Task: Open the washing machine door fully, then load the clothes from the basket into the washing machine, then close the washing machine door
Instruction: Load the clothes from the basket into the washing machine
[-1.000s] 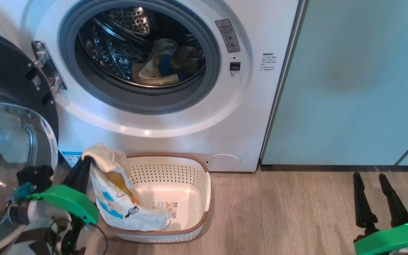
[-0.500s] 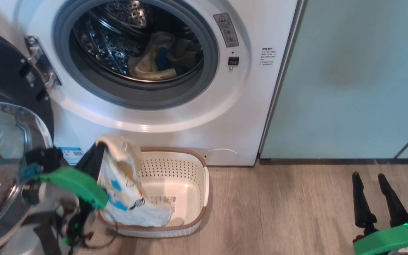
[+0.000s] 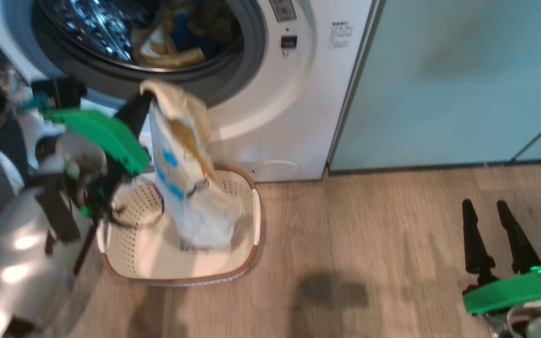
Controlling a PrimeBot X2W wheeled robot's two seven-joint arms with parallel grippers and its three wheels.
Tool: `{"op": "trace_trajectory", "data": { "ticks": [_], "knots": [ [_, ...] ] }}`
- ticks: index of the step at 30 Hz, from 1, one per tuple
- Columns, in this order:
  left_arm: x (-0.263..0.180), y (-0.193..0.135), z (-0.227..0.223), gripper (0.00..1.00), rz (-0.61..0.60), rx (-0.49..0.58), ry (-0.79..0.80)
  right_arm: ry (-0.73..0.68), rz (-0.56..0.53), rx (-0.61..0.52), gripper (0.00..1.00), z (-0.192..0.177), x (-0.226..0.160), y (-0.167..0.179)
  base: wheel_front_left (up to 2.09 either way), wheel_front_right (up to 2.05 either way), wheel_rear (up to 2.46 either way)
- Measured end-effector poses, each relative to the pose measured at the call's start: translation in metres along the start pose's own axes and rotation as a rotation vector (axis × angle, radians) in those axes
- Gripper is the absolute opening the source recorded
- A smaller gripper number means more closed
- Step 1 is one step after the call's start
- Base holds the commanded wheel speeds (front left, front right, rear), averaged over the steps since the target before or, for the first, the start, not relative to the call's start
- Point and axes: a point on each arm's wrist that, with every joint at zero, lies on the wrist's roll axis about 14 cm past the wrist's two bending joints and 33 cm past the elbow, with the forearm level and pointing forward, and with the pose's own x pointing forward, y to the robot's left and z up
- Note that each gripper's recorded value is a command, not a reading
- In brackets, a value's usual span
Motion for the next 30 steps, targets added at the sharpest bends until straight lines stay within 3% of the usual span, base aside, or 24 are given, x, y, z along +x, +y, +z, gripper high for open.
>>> {"op": "trace_trajectory", "data": {
  "ticks": [5,10,16,30],
  "knots": [
    [0.037,0.002,0.01,0.0,-0.029,0.015,0.023,0.008,-0.013,-0.009,1.0,-0.003,0.015,-0.005,0.0,0.0,0.0],
    [0.078,0.028,0.016,0.0,-0.001,0.002,0.018,0.008,-0.022,-0.01,1.0,-0.007,0.039,-0.007,0.0,0.0,0.0],
    [0.117,0.071,-0.004,0.0,0.063,-0.013,0.045,0.045,-0.052,-0.014,1.0,-0.024,0.058,-0.016,0.0,0.0,0.0],
    [0.188,0.114,-0.026,0.0,0.115,-0.051,0.021,0.102,-0.081,-0.045,1.0,-0.051,0.082,-0.032,0.0,0.0,0.0]
  ]
}}
